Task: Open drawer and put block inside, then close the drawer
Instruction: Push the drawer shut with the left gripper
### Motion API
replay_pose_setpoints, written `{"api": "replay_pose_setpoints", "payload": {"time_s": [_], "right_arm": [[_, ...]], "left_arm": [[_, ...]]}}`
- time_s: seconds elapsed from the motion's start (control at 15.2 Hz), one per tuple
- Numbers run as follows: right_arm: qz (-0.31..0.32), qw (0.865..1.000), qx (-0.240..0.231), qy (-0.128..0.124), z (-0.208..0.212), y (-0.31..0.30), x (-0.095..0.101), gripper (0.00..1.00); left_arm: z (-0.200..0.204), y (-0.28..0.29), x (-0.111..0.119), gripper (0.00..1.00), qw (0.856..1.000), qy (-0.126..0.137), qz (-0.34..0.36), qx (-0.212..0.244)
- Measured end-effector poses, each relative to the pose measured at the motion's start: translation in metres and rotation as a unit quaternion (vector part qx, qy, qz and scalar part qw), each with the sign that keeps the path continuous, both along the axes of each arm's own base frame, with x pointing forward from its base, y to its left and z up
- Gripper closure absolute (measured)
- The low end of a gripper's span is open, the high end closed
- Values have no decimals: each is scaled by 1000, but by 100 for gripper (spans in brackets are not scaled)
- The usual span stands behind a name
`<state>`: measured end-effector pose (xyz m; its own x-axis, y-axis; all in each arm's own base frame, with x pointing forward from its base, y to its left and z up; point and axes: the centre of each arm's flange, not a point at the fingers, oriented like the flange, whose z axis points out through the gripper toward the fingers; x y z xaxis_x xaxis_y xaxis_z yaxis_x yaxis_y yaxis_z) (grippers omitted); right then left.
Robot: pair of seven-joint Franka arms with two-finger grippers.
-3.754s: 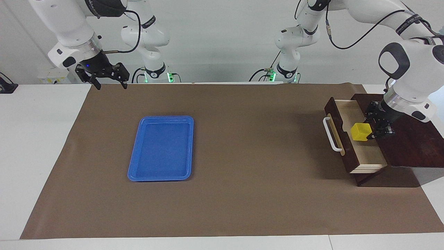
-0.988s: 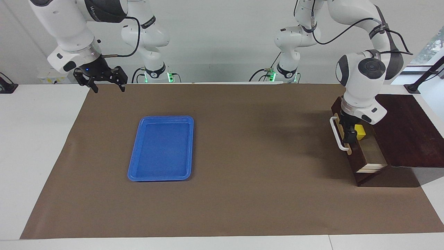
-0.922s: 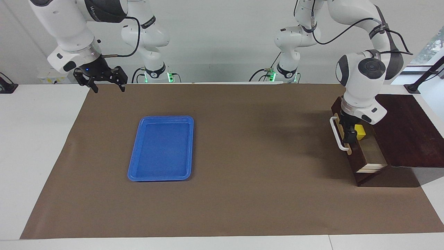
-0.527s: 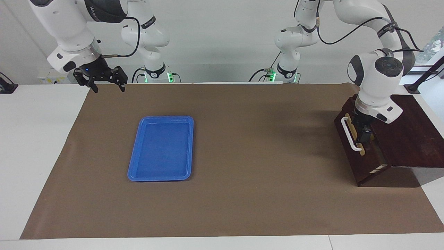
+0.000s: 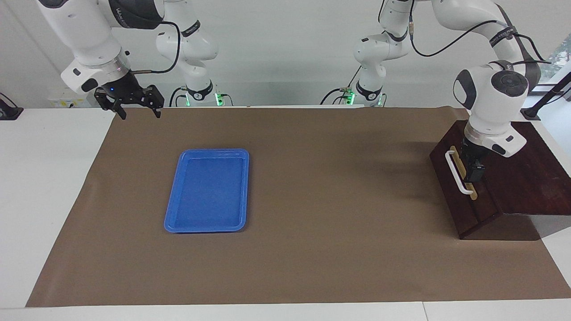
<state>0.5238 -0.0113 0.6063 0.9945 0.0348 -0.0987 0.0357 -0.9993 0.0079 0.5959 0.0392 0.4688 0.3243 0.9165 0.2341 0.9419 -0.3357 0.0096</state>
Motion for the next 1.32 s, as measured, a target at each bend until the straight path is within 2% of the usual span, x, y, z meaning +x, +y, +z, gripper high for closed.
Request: {"api": "replay_pose_setpoints", "payload": {"time_s": [0.13, 0.26, 0.46, 0.59, 0.66, 0.79, 0.92, 1.05, 1.12, 1.19, 1.32], "right_arm": [[0, 1000, 0, 0, 0, 0, 0, 0], [0, 1000, 0, 0, 0, 0, 0, 0], [0, 1000, 0, 0, 0, 0, 0, 0], [0, 1000, 0, 0, 0, 0, 0, 0], [0, 1000, 0, 0, 0, 0, 0, 0], [0, 1000, 0, 0, 0, 0, 0, 0], [0, 1000, 0, 0, 0, 0, 0, 0], [0, 1000, 0, 0, 0, 0, 0, 0], [0, 1000, 0, 0, 0, 0, 0, 0], [0, 1000, 0, 0, 0, 0, 0, 0], [0, 1000, 0, 0, 0, 0, 0, 0]], "left_arm": [[32, -30, 5, 0, 1000, -11, -15, -15], [64, -73, 4, 0, 998, -11, -44, -41], [93, -124, -10, 0, 988, 27, -130, -74], [106, -142, -20, 0, 974, 58, -201, -87], [112, -145, -25, 0, 965, 72, -237, -90], [123, -146, -37, 0, 937, 98, -324, -89], [127, -142, -44, 0, 898, 118, -415, -86], [127, -133, -45, 0, 852, 131, -501, -82], [125, -126, -45, 0, 836, 136, -525, -82], [122, -120, -44, 0, 828, 139, -537, -83], [118, -115, -44, 0, 821, 143, -545, -85]]}}
